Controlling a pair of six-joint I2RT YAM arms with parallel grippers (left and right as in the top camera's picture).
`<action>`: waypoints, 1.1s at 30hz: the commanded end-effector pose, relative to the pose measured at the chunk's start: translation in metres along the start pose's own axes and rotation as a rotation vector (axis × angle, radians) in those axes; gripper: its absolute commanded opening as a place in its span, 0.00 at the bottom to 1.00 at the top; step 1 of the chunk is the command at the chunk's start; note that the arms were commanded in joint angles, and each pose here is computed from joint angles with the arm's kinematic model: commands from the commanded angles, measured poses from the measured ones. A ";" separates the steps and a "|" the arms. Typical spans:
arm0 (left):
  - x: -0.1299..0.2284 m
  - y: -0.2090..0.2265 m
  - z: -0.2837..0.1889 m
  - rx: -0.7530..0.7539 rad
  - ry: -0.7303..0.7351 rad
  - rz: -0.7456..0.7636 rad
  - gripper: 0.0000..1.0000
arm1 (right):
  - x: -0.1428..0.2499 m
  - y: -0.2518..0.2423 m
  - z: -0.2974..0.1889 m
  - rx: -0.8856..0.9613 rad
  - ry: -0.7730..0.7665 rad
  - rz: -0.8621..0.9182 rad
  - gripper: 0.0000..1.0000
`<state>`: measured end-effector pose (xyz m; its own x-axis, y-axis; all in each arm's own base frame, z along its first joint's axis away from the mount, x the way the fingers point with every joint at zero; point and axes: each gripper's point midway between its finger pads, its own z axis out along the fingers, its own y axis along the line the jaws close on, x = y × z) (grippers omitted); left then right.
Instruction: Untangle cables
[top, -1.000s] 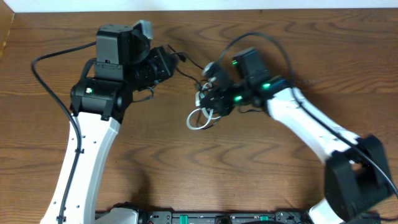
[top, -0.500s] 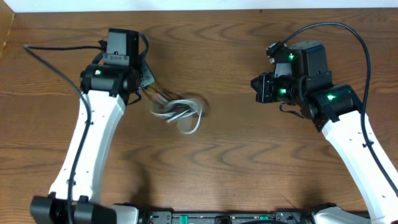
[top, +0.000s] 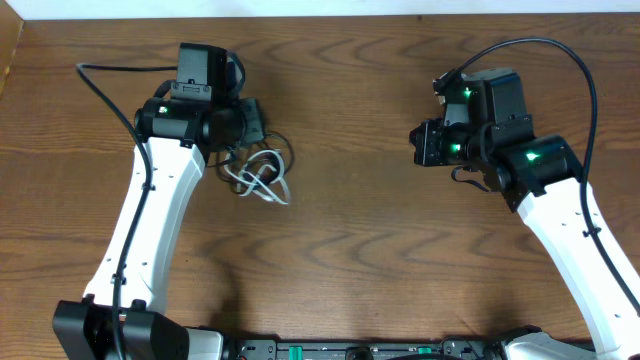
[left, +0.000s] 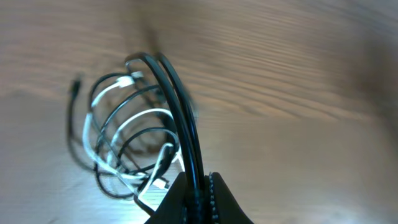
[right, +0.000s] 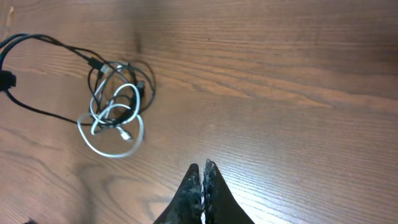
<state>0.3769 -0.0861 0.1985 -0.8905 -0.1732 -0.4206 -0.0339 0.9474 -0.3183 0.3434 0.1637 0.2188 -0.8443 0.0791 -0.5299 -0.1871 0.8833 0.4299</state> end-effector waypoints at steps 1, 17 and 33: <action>0.007 -0.062 -0.014 0.365 0.041 0.124 0.08 | -0.007 -0.013 -0.003 0.040 -0.023 0.046 0.01; 0.027 -0.099 0.003 0.281 0.037 0.259 0.22 | -0.013 -0.084 -0.024 0.171 -0.038 0.201 0.02; 0.097 -0.123 0.022 0.317 0.228 0.597 0.62 | -0.010 -0.087 -0.024 0.189 -0.028 0.191 0.18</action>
<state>0.3236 -0.2064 0.2003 -0.8364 0.3025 -0.4571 0.4804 0.8061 -0.3456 0.3556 0.0771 0.2040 -0.8426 0.2691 -0.4665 0.0763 0.9171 0.3913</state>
